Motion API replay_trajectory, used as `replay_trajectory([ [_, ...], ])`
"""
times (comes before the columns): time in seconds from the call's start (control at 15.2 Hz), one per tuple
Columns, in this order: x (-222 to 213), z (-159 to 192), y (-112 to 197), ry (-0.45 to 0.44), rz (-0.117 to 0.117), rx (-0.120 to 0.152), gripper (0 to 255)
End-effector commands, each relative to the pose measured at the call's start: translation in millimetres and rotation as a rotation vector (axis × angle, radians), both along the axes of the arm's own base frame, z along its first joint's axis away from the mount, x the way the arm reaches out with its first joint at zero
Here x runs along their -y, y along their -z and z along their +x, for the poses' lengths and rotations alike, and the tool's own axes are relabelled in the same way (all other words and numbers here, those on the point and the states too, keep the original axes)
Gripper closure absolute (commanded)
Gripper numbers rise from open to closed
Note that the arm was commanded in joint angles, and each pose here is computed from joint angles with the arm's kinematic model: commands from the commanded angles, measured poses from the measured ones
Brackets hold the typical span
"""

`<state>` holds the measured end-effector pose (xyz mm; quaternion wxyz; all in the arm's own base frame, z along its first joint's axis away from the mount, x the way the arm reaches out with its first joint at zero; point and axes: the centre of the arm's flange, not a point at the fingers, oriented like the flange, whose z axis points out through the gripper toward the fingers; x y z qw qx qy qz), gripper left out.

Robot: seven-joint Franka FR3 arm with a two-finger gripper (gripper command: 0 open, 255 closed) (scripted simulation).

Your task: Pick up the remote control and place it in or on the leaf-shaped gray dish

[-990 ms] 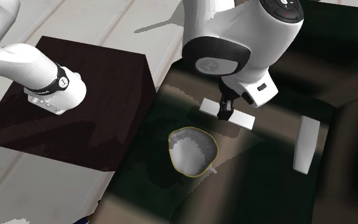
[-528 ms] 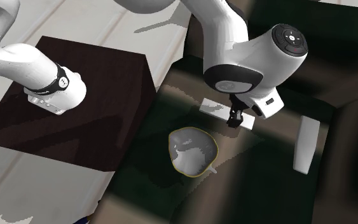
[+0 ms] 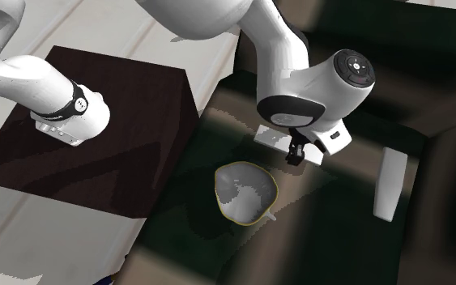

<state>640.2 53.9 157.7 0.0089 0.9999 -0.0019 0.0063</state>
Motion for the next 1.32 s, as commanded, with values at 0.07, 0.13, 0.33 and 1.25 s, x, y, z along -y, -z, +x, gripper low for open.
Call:
replay_trajectory([
  [0.07, 0, 0, 1, 0.000, 0.000, 0.000, 0],
  [0.13, 0, 0, 1, 0.000, 0.000, 0.000, 0],
  [0.33, 0, 0, 0, 0.000, 0.000, 0.000, 255],
  [1.25, 0, 0, -26, 0.000, 0.000, 0.000, 255],
])
